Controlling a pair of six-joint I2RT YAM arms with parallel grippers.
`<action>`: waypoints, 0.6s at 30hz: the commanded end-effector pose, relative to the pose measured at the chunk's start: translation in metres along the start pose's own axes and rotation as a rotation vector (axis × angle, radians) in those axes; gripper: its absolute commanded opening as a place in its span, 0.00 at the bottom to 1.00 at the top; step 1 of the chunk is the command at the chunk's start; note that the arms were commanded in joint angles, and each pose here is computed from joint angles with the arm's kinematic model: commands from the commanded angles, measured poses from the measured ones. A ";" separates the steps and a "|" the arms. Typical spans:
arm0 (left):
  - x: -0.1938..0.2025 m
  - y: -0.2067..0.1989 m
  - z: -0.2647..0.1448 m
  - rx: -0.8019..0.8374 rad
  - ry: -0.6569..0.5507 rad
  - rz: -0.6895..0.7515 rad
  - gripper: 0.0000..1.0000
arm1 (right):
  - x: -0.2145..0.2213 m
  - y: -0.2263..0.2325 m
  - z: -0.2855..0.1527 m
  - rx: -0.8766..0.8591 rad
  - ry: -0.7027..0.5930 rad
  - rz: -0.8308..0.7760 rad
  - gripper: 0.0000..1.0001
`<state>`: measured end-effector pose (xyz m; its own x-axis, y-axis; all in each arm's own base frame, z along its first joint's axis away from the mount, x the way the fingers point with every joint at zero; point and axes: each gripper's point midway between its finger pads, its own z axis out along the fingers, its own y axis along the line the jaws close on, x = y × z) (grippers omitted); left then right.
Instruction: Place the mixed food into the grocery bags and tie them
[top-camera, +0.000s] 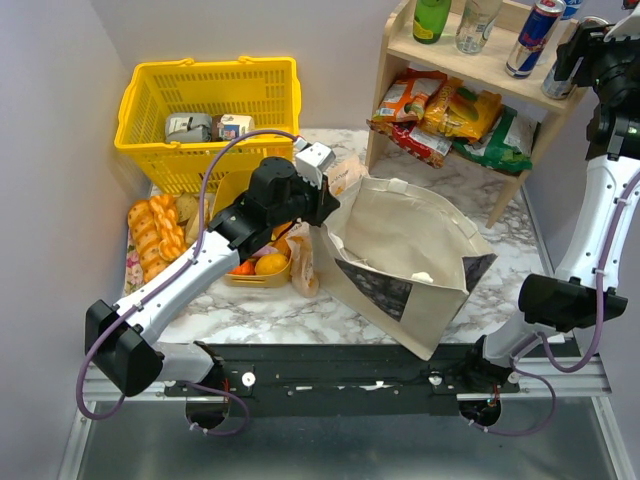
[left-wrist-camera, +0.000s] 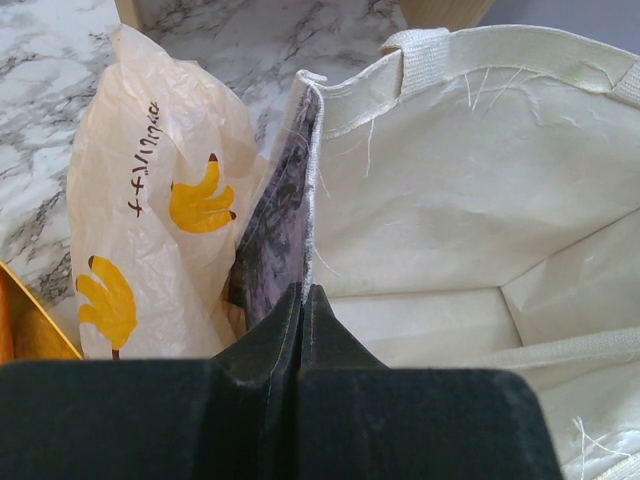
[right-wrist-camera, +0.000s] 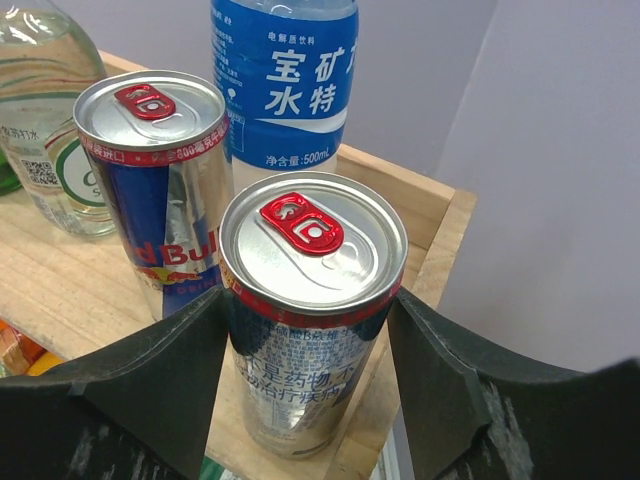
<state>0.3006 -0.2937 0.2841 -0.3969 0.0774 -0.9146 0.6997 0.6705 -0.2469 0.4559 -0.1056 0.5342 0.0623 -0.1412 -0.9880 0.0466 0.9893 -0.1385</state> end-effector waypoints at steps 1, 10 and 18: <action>0.026 0.001 0.003 -0.022 0.099 0.004 0.00 | -0.014 0.000 0.002 -0.028 -0.051 -0.059 0.70; 0.029 0.001 0.004 -0.037 0.105 0.021 0.00 | -0.012 0.003 0.009 -0.061 -0.061 -0.104 0.52; 0.030 0.000 0.004 -0.042 0.110 0.032 0.00 | -0.027 -0.006 -0.002 0.003 -0.095 -0.111 0.17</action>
<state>0.2990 -0.2972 0.2833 -0.3749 0.0972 -0.9219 0.7003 0.6814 -0.2129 0.4621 -0.1016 0.5357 0.0823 -0.2106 -0.9741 0.0053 0.9775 -0.2109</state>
